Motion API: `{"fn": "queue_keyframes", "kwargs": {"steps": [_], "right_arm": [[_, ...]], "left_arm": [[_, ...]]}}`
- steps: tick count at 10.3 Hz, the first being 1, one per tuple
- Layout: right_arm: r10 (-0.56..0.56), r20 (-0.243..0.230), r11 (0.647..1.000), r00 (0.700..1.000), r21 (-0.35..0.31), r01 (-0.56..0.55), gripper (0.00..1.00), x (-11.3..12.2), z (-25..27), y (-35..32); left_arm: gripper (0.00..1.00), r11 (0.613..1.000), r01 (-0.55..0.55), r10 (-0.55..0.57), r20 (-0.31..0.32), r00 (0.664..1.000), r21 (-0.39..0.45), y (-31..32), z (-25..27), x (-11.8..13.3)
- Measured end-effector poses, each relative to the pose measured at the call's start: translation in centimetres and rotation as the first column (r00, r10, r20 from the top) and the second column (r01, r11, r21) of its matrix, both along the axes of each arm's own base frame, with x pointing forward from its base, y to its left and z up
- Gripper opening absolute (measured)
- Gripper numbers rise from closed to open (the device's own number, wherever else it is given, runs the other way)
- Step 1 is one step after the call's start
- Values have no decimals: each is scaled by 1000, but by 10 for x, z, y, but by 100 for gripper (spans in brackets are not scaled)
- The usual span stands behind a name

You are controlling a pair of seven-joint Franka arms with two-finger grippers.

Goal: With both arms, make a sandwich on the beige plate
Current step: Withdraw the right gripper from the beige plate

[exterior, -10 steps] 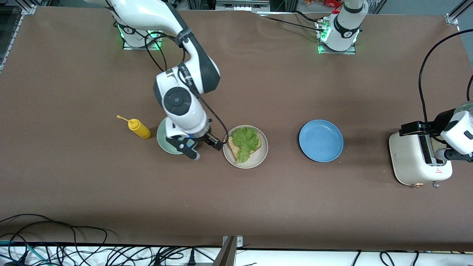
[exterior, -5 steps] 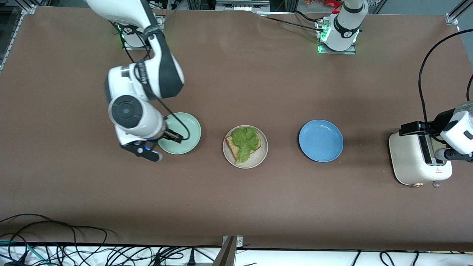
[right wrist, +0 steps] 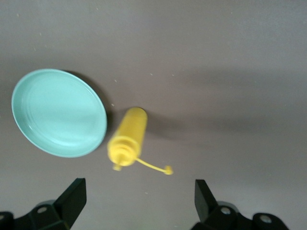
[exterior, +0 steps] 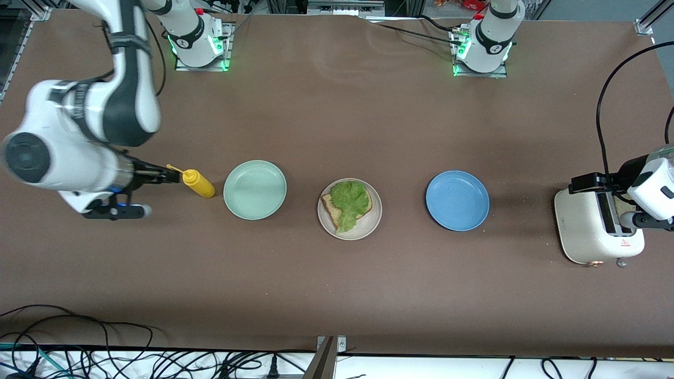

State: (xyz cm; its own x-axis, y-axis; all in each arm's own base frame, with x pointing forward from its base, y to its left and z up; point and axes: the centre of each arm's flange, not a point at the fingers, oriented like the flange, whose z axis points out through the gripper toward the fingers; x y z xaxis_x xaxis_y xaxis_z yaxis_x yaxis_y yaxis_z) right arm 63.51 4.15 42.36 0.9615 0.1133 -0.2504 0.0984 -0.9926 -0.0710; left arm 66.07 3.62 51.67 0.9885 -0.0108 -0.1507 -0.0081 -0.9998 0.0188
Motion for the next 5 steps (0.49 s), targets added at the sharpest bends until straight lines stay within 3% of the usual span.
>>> {"fn": "queue_keyframes", "kwargs": {"steps": [2,5], "right_arm": [[106,3,985,994,137,-106,100,-7,-20,-78],[181,53,933,982,308,-188,100,-28,-54,-152]], "left_arm": [[100,1000,0,0,0,1000,0,0,0,0],[100,1000,0,0,-1,1000,0,0,0,0]]}}
